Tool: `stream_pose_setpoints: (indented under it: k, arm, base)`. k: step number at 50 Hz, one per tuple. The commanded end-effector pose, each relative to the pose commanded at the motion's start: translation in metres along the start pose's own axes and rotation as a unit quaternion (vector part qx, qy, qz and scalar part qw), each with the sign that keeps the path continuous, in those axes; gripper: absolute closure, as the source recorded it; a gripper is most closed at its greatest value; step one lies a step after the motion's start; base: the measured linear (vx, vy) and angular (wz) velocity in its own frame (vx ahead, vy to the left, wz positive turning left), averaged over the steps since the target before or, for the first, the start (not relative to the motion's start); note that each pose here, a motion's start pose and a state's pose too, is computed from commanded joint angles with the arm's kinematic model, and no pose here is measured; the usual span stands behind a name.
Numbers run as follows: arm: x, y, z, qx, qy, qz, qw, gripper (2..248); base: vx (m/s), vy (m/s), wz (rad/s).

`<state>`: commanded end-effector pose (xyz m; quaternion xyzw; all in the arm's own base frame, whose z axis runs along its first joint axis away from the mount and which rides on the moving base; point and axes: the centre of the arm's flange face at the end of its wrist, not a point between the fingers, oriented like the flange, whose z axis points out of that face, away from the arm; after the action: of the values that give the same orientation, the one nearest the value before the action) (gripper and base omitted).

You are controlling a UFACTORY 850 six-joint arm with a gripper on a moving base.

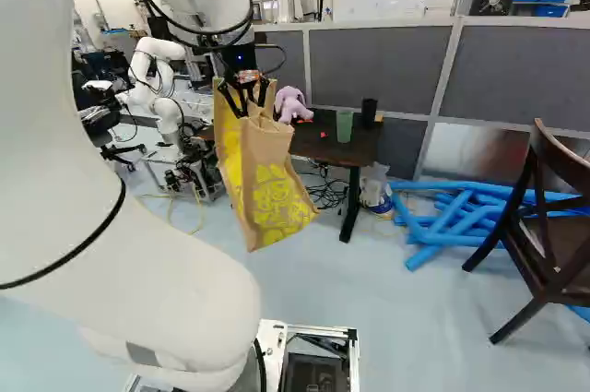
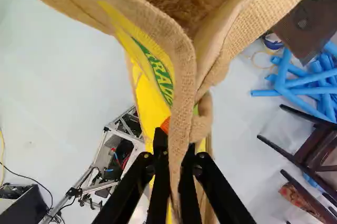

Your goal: Pick up the bag on the ground and place it on the table

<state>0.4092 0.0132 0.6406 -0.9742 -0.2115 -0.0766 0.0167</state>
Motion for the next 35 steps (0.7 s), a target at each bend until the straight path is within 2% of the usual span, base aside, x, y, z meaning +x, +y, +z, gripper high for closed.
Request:
stream_pose_setpoints:
  k: [35]
  arm:
    - [0.0, 0.0, 0.0, 0.0, 0.0, 0.0, 1.0, 228]
  base:
    - [0.116, 0.081, -0.018]
